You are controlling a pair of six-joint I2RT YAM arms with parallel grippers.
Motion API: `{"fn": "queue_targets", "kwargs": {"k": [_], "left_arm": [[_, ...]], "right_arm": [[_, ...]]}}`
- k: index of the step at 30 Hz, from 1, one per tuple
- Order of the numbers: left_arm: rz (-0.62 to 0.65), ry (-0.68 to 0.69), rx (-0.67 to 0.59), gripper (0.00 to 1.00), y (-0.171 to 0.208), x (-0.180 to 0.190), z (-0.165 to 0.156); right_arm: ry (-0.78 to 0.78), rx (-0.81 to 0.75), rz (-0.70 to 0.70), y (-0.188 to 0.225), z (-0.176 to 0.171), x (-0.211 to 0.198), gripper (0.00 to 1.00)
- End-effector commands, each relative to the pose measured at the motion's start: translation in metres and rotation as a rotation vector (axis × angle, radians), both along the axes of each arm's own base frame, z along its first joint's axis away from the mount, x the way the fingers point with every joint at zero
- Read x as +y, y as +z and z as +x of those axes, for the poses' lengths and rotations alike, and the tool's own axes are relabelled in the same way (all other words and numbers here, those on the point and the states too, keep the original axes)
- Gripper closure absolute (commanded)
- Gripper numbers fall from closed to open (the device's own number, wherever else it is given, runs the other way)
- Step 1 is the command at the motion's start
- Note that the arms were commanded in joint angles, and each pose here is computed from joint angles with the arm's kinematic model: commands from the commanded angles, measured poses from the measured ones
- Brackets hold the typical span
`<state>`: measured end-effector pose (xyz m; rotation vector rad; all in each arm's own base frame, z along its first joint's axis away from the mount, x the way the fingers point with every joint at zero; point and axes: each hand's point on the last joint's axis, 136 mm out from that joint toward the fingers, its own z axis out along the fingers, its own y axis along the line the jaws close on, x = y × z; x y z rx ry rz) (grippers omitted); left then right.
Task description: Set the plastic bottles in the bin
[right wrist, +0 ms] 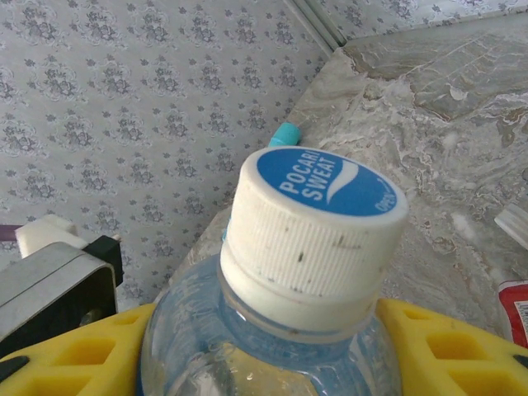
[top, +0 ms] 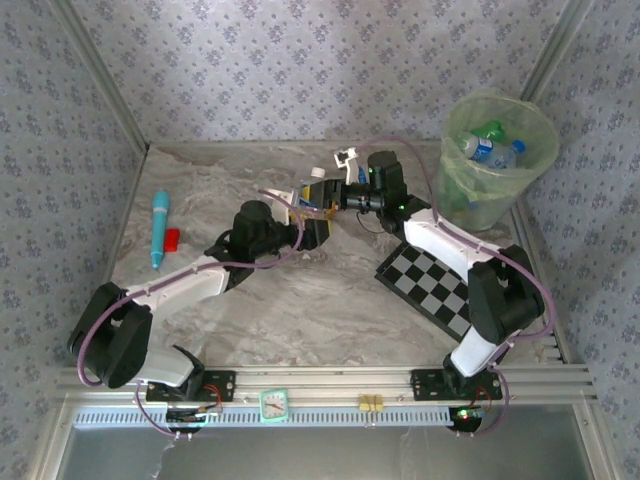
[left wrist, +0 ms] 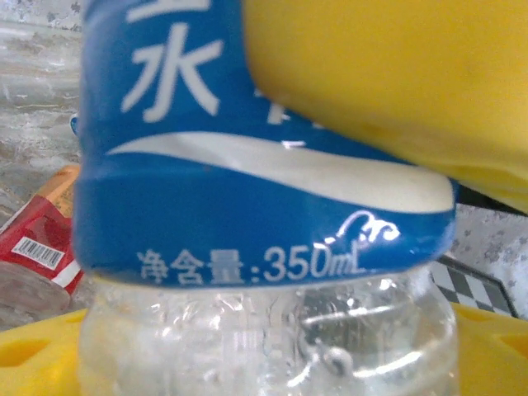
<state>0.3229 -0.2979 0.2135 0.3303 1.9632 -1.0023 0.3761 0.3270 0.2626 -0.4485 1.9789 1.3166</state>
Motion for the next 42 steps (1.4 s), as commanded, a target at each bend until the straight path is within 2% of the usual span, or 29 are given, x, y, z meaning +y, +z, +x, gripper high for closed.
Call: {"fn": "queue_targets", "kwargs": {"k": [1,5,8,13,17,25,31,36,42], "left_arm": [[-0.014,0.046,-0.050,0.02,0.019,0.007,0.002],[-0.007,0.196,-0.034,0.00,0.015,0.035,0.013],[-0.001,0.381,0.039,0.00,-0.001,0.074,0.027],[-0.020,0.644,0.200,0.00,-0.040,0.135,0.035],[-0.023,0.738,0.267,0.00,-0.059,0.155,0.032],[-0.005,0.730,0.311,0.00,-0.070,0.155,0.034],[-0.007,0.686,0.337,0.00,-0.073,0.143,0.040],[-0.011,0.664,0.344,0.00,-0.074,0.137,0.043],[-0.009,0.645,0.353,0.00,-0.076,0.133,0.043]], "right_arm": [[0.004,-0.046,0.013,0.018,0.003,-0.001,0.47],[-0.076,-0.063,-0.053,0.018,0.013,-0.024,0.47],[-0.143,-0.091,-0.106,0.027,0.018,-0.050,0.47],[-0.304,-0.177,-0.206,0.064,0.032,-0.107,0.48],[-0.464,-0.245,-0.251,0.105,0.046,-0.160,0.50],[-0.798,-0.374,-0.237,0.183,0.065,-0.269,0.52],[-1.096,-0.447,-0.280,0.213,0.069,-0.353,0.51],[-1.276,-0.452,-0.306,0.212,0.073,-0.406,0.51],[-1.348,-0.354,-0.286,0.183,0.100,-0.441,0.52]]}}
